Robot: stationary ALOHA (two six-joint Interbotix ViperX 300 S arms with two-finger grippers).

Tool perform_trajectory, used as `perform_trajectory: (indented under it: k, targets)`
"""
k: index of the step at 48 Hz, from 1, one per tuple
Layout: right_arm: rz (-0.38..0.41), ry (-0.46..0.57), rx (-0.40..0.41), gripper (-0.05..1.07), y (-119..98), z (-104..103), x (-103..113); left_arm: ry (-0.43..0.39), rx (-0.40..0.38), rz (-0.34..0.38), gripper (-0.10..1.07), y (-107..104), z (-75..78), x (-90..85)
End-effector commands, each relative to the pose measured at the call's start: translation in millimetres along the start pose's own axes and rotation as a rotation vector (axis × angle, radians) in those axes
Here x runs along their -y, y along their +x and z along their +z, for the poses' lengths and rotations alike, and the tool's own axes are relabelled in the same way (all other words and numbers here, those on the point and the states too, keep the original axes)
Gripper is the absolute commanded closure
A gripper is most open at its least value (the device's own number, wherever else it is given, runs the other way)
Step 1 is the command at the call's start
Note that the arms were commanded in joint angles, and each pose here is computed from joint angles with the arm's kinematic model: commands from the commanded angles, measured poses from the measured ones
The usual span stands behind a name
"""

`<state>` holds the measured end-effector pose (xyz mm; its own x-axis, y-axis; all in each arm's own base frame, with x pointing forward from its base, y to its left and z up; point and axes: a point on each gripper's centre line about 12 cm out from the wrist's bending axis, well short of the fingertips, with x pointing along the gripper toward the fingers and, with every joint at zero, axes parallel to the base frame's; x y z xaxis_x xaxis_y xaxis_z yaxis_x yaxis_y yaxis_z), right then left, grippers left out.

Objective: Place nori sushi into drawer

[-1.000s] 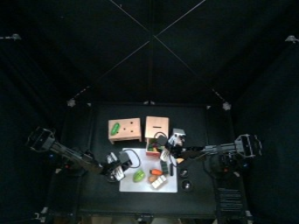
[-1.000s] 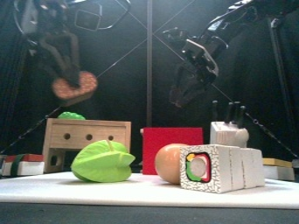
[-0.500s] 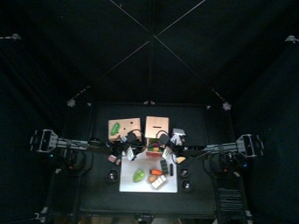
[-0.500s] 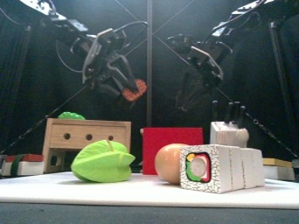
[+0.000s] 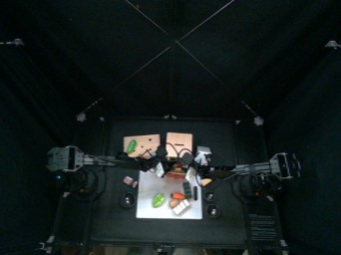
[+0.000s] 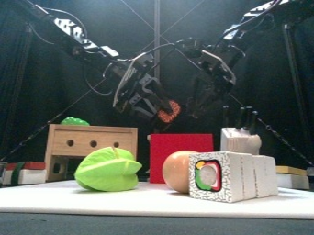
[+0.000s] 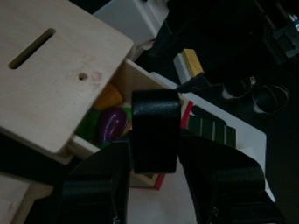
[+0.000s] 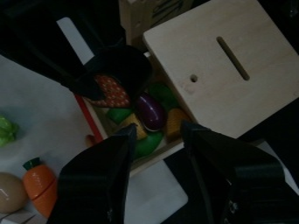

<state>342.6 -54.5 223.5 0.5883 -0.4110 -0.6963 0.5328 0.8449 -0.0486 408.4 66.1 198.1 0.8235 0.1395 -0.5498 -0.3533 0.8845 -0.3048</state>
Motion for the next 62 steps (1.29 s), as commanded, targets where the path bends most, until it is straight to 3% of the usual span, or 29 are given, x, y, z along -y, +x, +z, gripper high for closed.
perform_trajectory:
  k: [1,18,30,62]
  targets:
    - [0.011,0.019,0.025,0.21,-7,7,2,0.007,0.035,-0.012,0.40,3,15.3,3.8]
    - [0.006,0.016,0.011,0.21,-4,3,2,-0.008,0.001,0.018,0.38,21,7.6,-7.2]
    - [0.006,0.015,0.009,0.21,-3,3,2,-0.007,-0.012,0.021,0.27,32,5.3,-8.1]
    - [0.003,0.013,0.000,0.21,0,1,1,0.007,-0.017,0.017,0.16,33,2.8,-7.2]
